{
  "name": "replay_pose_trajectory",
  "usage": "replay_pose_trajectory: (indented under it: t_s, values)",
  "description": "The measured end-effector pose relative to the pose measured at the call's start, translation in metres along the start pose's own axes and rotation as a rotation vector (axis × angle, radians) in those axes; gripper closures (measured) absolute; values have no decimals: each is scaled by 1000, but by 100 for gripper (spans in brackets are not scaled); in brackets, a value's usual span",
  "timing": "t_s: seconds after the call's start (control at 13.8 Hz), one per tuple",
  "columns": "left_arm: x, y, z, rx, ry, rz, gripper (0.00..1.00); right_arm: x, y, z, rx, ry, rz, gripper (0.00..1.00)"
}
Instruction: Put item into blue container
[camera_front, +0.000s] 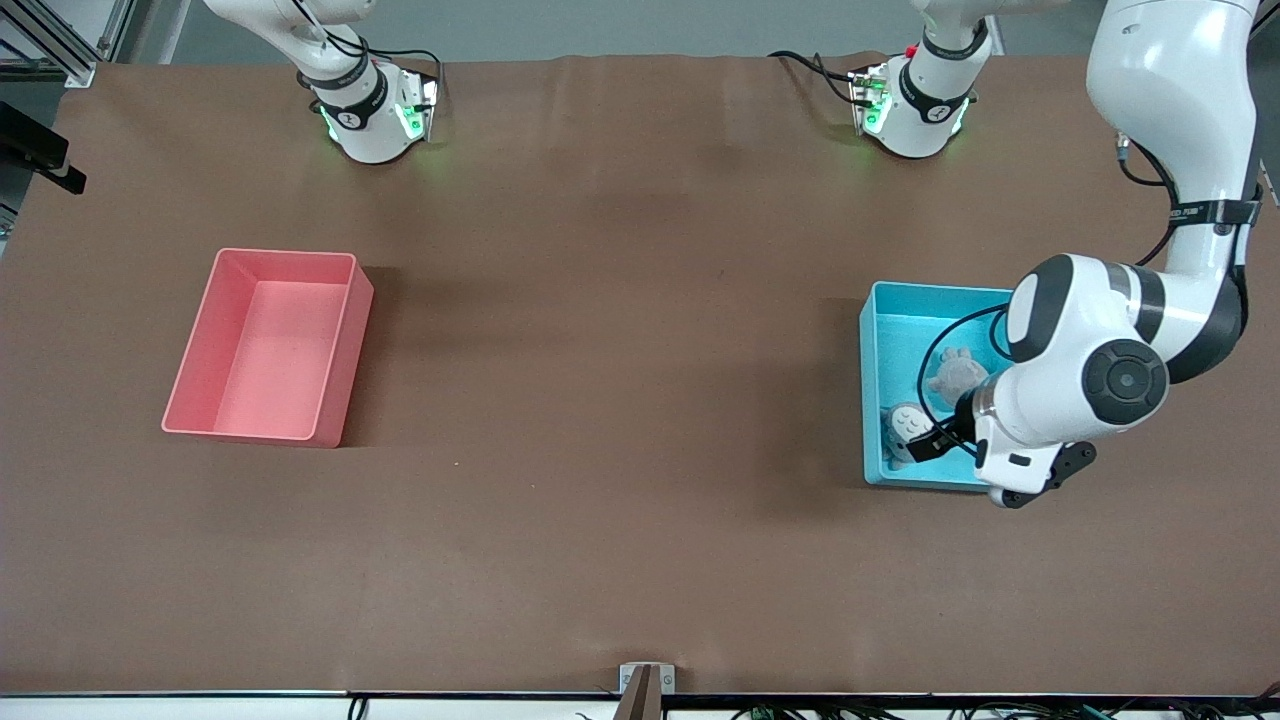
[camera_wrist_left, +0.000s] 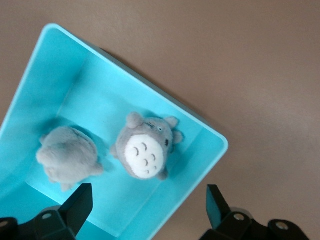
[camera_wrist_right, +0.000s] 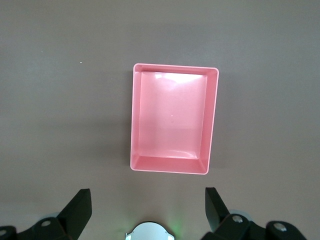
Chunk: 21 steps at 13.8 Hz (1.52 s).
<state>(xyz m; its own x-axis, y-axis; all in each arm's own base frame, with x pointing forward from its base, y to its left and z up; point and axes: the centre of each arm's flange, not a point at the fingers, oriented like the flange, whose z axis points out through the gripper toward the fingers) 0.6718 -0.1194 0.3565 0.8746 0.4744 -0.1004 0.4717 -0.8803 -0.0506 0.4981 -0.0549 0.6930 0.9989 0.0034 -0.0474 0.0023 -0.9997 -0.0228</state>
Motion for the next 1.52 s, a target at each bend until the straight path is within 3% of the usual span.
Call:
replay_pose_trajectory:
  t_s: [0.22, 0.65, 0.94, 1.52]
  values:
    - [-6, -6, -33, 3, 16, 14, 0, 0, 0, 1, 0, -2, 0, 0]
    - [-60, -42, -184, 63, 32, 133, 0, 1, 0, 1, 0, -3, -1, 0]
    - [-90, -62, -256, 41, 120, 273, 0, 1, -1, 2, 0, -3, -3, 0]
    - [-103, -123, -311, 70, 196, 554, 0, 1, -1, 2, 0, -4, -4, 0]
